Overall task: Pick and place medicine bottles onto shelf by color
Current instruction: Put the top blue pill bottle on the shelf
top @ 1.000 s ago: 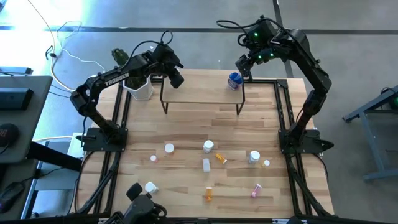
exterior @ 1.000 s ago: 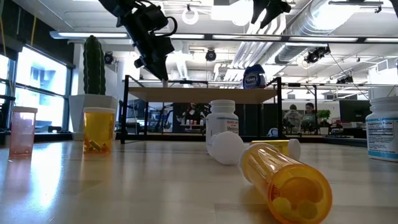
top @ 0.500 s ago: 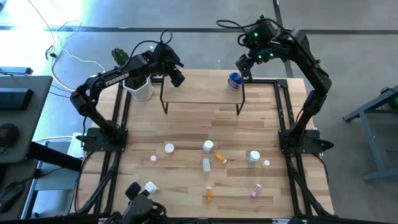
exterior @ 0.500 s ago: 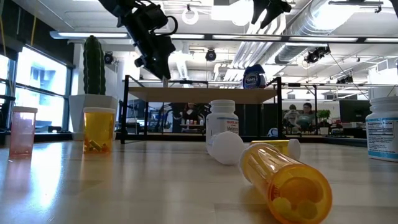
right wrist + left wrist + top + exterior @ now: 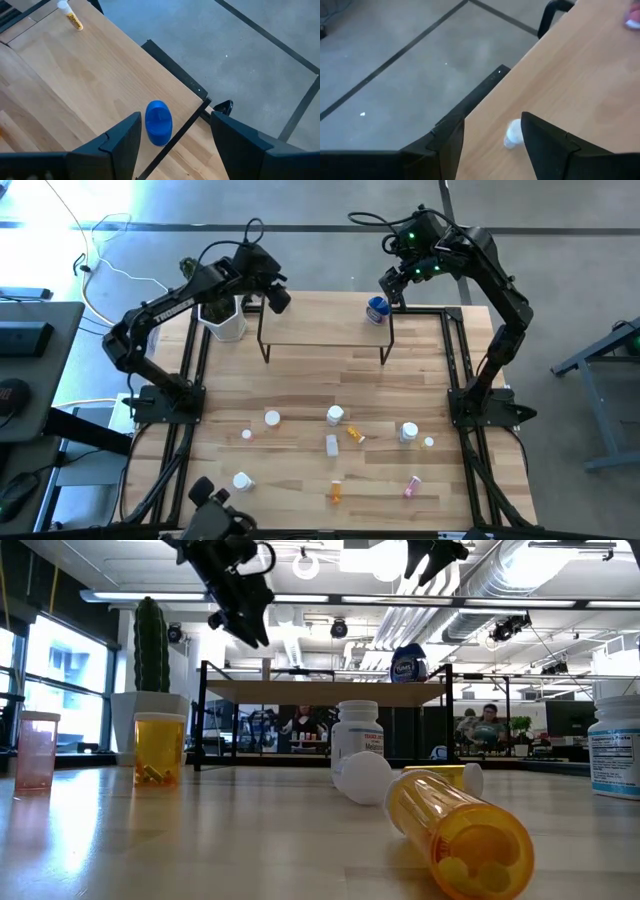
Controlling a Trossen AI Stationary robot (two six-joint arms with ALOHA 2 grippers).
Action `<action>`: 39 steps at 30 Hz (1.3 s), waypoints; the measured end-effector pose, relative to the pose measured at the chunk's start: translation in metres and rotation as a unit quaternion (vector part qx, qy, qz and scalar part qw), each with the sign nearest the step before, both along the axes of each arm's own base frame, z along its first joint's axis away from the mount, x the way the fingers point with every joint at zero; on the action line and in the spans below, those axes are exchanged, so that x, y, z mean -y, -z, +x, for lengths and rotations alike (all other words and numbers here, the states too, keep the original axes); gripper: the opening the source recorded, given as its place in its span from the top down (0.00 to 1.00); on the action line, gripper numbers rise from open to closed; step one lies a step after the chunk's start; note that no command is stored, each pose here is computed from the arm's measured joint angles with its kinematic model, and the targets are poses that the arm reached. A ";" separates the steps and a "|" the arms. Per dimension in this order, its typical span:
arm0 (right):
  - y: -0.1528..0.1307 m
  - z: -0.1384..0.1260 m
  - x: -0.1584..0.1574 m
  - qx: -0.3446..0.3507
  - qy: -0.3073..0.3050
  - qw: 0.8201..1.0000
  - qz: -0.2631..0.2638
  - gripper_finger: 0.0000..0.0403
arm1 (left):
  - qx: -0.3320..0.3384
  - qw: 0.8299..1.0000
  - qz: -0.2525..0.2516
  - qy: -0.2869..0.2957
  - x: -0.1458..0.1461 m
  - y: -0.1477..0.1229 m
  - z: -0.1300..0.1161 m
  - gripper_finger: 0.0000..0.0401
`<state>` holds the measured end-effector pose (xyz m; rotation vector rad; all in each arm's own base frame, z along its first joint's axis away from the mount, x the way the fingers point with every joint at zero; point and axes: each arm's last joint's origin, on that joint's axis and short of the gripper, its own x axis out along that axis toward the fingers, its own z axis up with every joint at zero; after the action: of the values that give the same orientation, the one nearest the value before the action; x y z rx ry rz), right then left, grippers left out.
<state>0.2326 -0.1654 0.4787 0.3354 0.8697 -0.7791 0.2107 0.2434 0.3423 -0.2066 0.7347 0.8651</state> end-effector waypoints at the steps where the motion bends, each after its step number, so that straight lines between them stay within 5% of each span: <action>1: 0.000 0.000 0.000 0.000 0.000 1.000 0.000 0.43 | 0.003 1.000 0.002 0.002 0.003 -0.003 -0.002 0.54; 12: 0.000 0.002 -0.003 0.008 -0.025 1.000 0.014 0.43 | 0.040 0.997 -0.022 0.068 0.045 -0.034 -0.023 0.54; 23: 0.006 0.021 -0.031 -0.002 -0.104 0.994 0.037 0.43 | 0.074 0.991 -0.070 0.091 0.097 0.017 -0.021 0.54; 39: 0.072 0.081 -0.087 -0.046 -0.216 0.968 0.116 0.43 | 0.088 0.979 -0.087 0.164 0.150 0.038 -0.023 0.54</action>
<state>0.3134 -0.0787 0.4065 0.3034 1.0786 -0.2903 0.1880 0.0929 0.3047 -0.3038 0.6559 0.4631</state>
